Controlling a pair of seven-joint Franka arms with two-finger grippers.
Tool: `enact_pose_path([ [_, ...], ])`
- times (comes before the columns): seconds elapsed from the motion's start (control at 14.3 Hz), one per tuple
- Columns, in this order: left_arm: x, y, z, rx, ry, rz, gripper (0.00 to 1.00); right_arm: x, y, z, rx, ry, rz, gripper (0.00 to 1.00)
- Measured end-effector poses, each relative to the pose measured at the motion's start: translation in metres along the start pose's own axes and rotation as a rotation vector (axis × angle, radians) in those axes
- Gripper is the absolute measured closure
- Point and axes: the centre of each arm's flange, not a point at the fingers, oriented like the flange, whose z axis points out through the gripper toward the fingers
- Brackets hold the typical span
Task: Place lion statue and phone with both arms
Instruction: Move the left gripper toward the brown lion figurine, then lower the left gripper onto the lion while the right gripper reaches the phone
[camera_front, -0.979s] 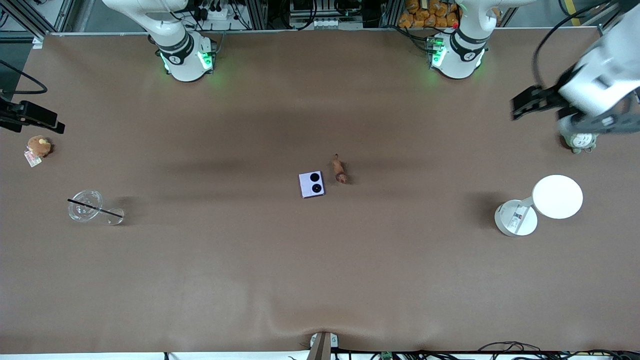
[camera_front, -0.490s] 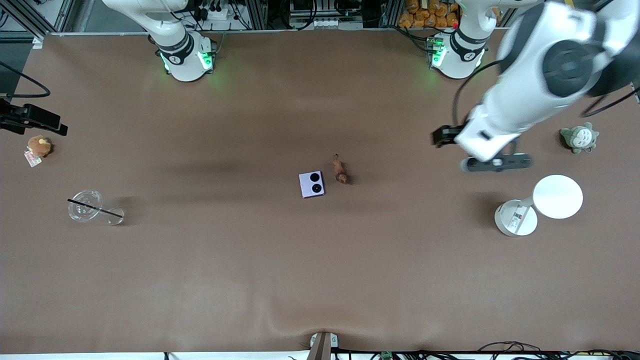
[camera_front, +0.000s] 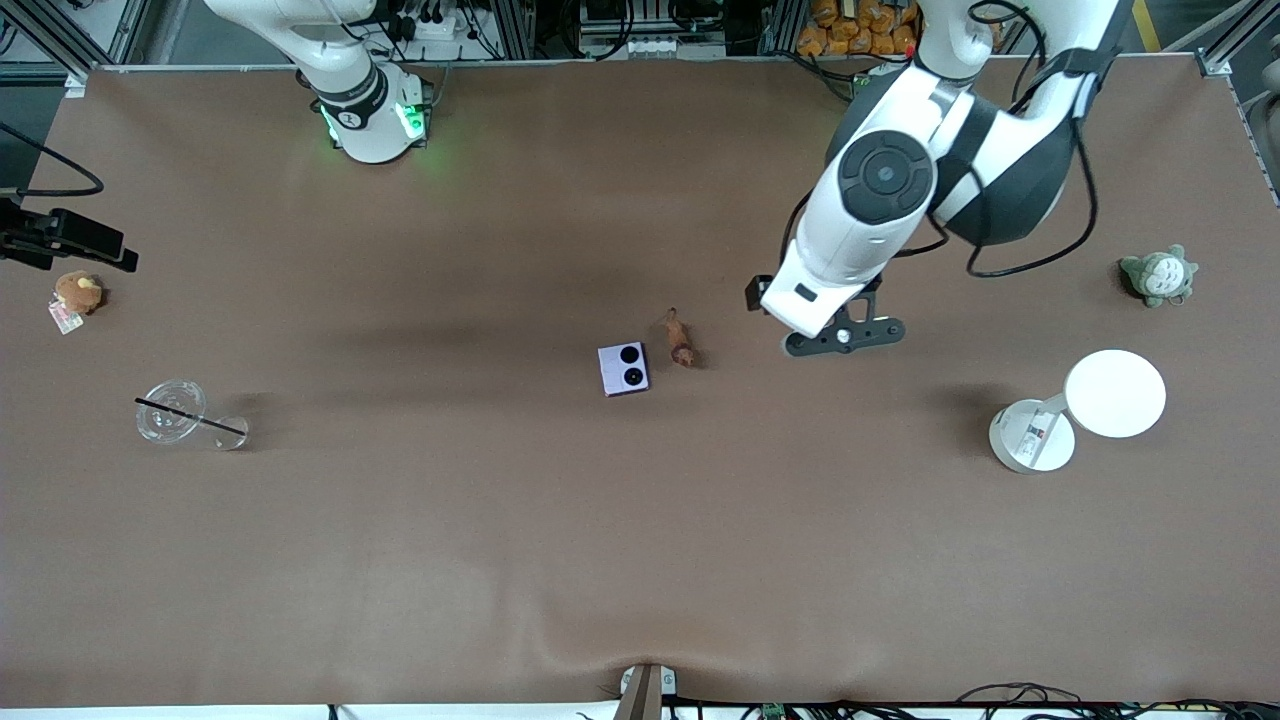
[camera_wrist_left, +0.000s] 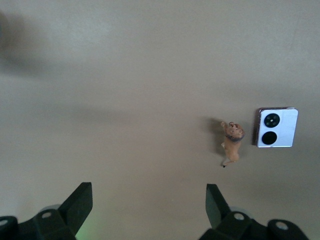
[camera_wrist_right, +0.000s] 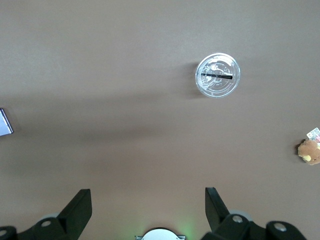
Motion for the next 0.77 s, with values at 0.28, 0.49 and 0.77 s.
enact_pose_path([
  [0.28,-0.007,0.024,0.019,-0.007,-0.004,-0.057,0.0,0.002,0.0,0.003,0.0,-0.005,0.0,0.0],
  [0.49,-0.012,0.043,0.044,0.0,-0.024,-0.092,0.0,0.002,0.0,0.003,0.0,-0.006,0.0,0.0],
  [0.77,-0.023,0.073,0.076,-0.004,-0.036,-0.15,0.0,0.006,-0.005,0.009,0.0,-0.019,-0.01,0.0],
])
